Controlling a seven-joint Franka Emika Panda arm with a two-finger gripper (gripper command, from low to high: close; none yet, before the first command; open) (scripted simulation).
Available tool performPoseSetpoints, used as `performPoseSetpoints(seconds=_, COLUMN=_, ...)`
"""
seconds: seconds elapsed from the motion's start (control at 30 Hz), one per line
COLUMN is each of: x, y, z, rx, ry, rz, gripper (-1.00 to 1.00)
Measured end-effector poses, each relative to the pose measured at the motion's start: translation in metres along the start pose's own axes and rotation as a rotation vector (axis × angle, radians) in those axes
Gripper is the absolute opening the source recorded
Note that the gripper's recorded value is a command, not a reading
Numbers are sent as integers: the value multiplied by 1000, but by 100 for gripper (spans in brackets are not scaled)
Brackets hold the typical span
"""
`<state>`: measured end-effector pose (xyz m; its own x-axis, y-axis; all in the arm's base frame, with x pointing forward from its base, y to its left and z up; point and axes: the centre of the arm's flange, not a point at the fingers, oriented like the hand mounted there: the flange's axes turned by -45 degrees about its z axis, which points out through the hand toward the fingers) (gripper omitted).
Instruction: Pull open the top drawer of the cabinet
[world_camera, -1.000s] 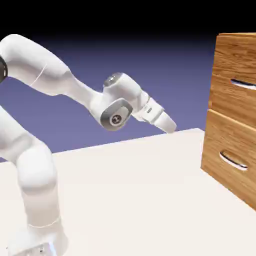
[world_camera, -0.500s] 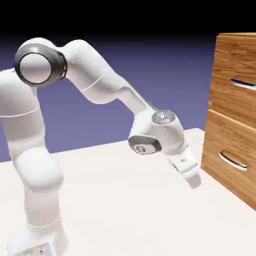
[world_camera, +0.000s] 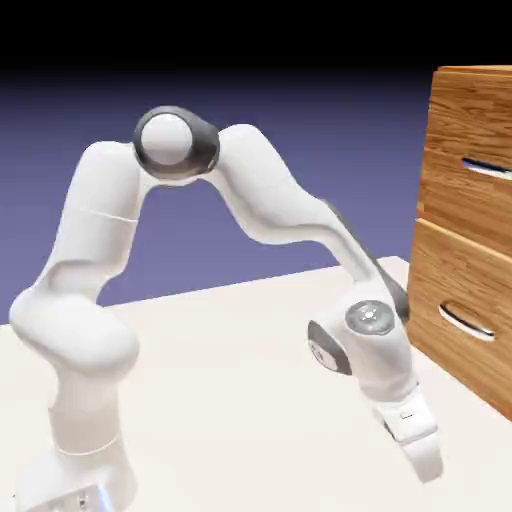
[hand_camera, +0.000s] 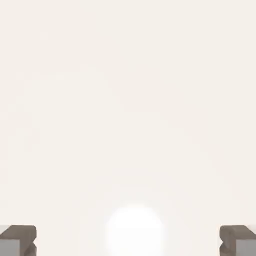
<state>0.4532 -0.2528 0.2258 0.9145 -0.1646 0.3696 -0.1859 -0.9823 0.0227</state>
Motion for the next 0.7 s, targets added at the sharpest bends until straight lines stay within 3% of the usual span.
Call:
performPoseSetpoints(seconds=0.4, x=78, y=35, z=-50, rx=-297, ry=280, rz=-316, gripper=0)
performPoseSetpoints(seconds=0.7, x=178, y=-40, z=-132, rx=-543, ry=602, rz=-765, gripper=0)
